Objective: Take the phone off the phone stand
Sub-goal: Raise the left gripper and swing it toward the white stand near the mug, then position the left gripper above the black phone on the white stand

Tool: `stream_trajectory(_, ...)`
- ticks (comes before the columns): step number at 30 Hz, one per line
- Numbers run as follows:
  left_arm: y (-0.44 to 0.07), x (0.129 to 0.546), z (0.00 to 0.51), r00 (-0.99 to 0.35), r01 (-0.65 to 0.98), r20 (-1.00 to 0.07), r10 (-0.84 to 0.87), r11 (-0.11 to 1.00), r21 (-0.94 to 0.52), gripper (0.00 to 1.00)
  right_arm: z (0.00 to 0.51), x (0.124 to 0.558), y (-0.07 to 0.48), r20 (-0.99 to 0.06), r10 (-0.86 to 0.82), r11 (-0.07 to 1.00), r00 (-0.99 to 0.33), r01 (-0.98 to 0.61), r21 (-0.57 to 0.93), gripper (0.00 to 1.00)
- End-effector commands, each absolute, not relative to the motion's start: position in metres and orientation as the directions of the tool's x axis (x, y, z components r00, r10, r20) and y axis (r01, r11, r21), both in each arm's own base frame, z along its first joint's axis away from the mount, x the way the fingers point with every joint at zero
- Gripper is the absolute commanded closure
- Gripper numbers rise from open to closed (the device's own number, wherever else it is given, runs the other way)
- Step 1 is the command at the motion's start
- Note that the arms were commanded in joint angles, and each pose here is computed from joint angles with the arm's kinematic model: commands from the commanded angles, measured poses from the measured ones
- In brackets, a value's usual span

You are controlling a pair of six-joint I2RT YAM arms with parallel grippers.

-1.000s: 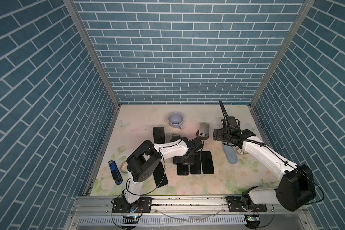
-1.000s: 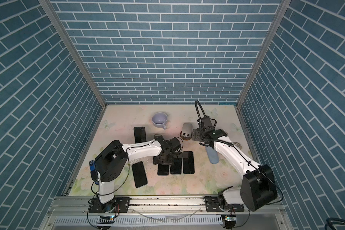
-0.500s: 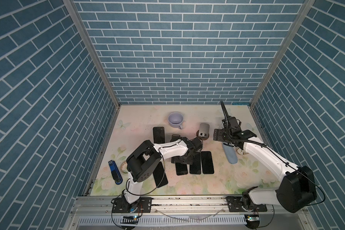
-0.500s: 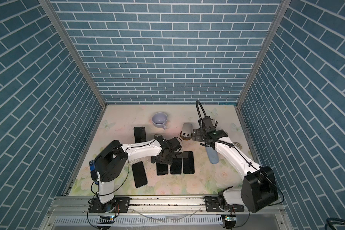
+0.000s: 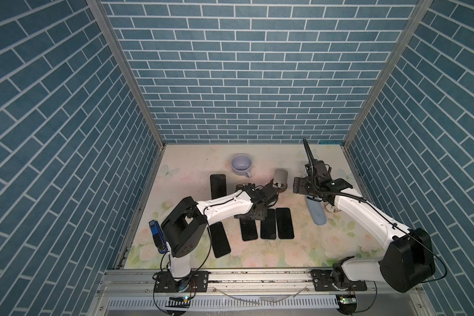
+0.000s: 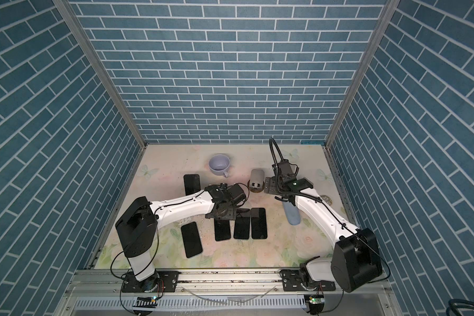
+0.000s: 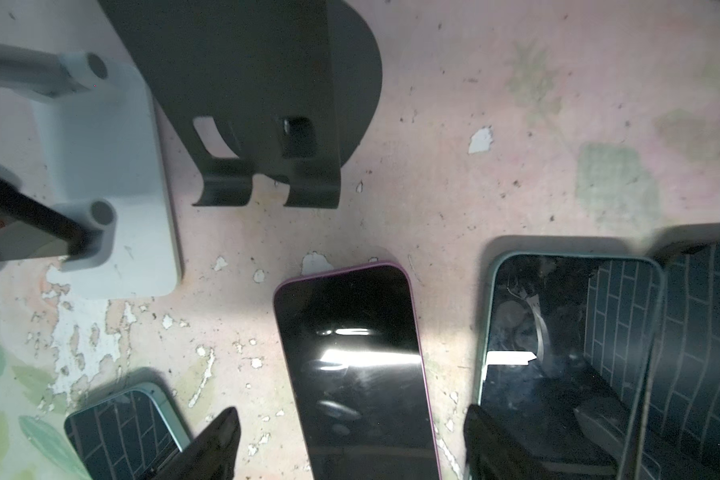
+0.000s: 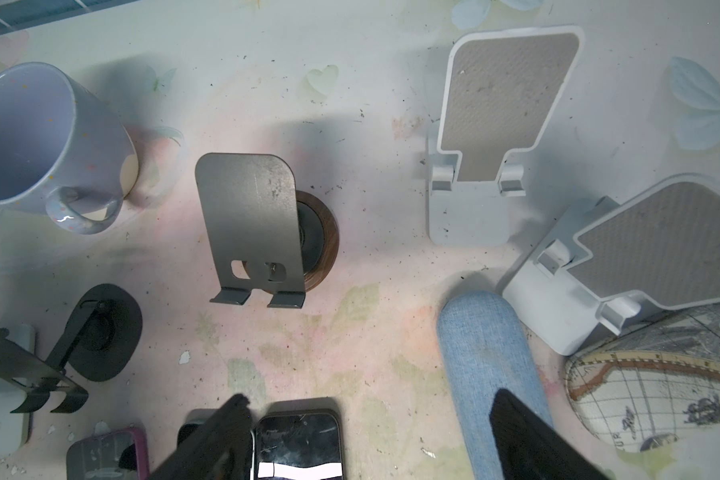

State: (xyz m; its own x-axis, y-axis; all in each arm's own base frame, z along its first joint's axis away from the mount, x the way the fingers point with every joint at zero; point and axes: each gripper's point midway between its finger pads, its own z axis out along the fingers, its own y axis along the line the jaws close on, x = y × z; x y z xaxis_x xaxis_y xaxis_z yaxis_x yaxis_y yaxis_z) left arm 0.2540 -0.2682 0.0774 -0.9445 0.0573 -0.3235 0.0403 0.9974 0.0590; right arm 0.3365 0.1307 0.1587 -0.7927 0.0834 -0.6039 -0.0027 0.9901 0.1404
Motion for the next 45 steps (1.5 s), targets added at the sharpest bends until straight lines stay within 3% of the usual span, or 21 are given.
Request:
stream_trajectory(1, -0.26, 0.259, 0.095, -0.917, 0.035, -0.394, 0.059, 0.997, 0.068, 0.15, 0.155, 0.331, 0.128, -0.598, 0.061, 0.991, -0.799, -0.022, 0.13, 0.09)
stream_trajectory(24, -0.2, 0.257, 0.143, -0.789, -0.108, -0.608, -0.083, 0.994, 0.004, 0.14, 0.157, 0.335, 0.136, -0.573, 0.061, 0.989, -0.817, -0.029, 0.147, 0.09)
stream_trajectory(41, -0.145, 0.256, 0.156, -0.722, -0.176, -0.669, -0.18, 0.982, -0.074, 0.1, 0.166, 0.339, 0.143, -0.558, 0.07, 0.984, -0.827, -0.036, 0.176, 0.09)
stream_trajectory(45, -0.134, 0.261, 0.152, -0.747, -0.172, -0.637, -0.192, 0.981, -0.094, 0.09, 0.166, 0.34, 0.146, -0.552, 0.086, 0.98, -0.83, -0.029, 0.195, 0.09)
